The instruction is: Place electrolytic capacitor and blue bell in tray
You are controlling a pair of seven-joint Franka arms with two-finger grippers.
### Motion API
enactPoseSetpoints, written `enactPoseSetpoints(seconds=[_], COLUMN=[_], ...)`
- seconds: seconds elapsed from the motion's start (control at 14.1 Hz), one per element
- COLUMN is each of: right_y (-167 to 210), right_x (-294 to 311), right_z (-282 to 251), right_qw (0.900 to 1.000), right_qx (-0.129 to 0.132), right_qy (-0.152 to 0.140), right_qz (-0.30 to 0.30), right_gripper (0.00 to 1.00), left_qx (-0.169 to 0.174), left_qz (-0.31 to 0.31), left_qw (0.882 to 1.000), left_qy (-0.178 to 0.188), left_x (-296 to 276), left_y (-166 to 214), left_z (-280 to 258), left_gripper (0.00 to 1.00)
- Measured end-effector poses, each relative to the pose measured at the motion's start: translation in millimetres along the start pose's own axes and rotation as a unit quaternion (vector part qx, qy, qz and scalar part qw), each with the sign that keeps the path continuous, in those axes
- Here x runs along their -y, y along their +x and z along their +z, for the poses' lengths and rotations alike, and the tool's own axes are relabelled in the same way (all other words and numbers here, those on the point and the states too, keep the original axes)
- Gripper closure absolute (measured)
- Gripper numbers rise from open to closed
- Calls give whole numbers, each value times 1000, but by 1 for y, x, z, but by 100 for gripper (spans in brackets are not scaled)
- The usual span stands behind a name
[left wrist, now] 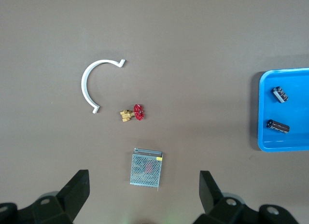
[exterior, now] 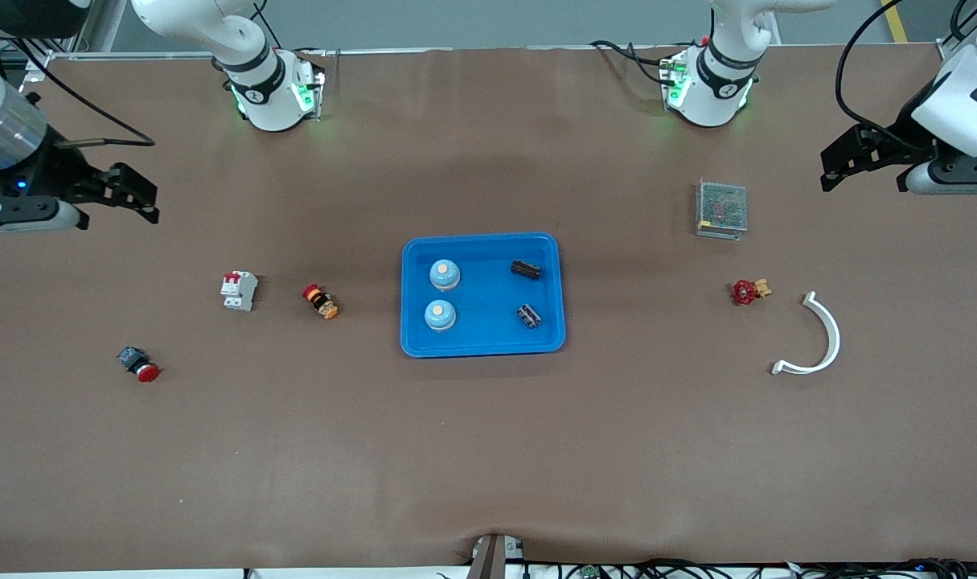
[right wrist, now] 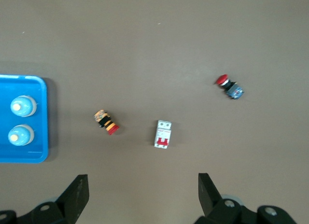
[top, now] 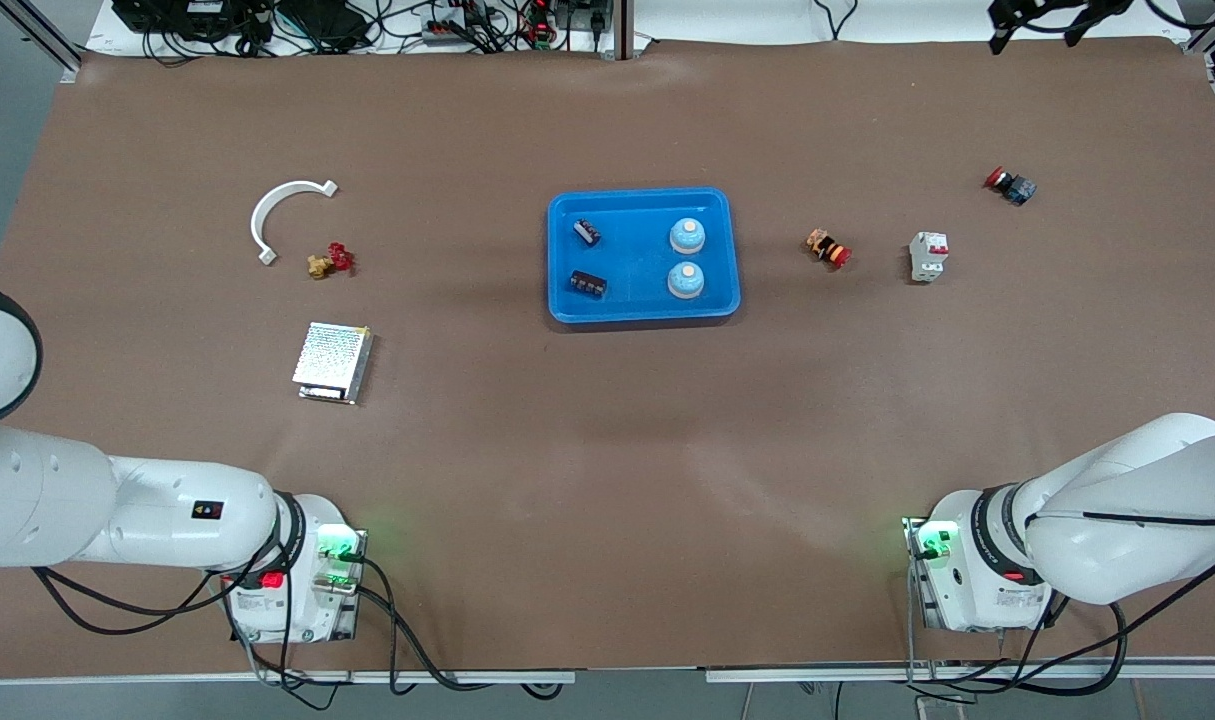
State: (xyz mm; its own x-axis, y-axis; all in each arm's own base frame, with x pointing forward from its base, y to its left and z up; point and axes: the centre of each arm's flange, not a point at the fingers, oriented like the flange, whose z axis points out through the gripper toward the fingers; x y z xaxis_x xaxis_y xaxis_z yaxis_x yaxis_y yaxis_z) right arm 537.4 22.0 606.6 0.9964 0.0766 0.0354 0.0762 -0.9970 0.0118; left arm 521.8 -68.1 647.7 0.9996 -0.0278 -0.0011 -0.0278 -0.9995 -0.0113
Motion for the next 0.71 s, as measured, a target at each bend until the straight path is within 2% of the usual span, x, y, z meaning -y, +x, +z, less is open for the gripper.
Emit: enactPoseSetpoints(seconds=[0.5,0.71], right_y=[0,-2], right_x=[-97,-114], right_z=[-15,-23], right_qw=[999,998], right_qx=[-17,-25], right_qy=[-14,-17], right_qz=[41,55], right_gripper=[0,0], left_qx=[2,3], left_qz=[-1,-1], left_qw=[1000,1000], left_qy=[0,0], left_x=[1,1], left_y=[0,0], left_z=[1,1], left_gripper=[0,0])
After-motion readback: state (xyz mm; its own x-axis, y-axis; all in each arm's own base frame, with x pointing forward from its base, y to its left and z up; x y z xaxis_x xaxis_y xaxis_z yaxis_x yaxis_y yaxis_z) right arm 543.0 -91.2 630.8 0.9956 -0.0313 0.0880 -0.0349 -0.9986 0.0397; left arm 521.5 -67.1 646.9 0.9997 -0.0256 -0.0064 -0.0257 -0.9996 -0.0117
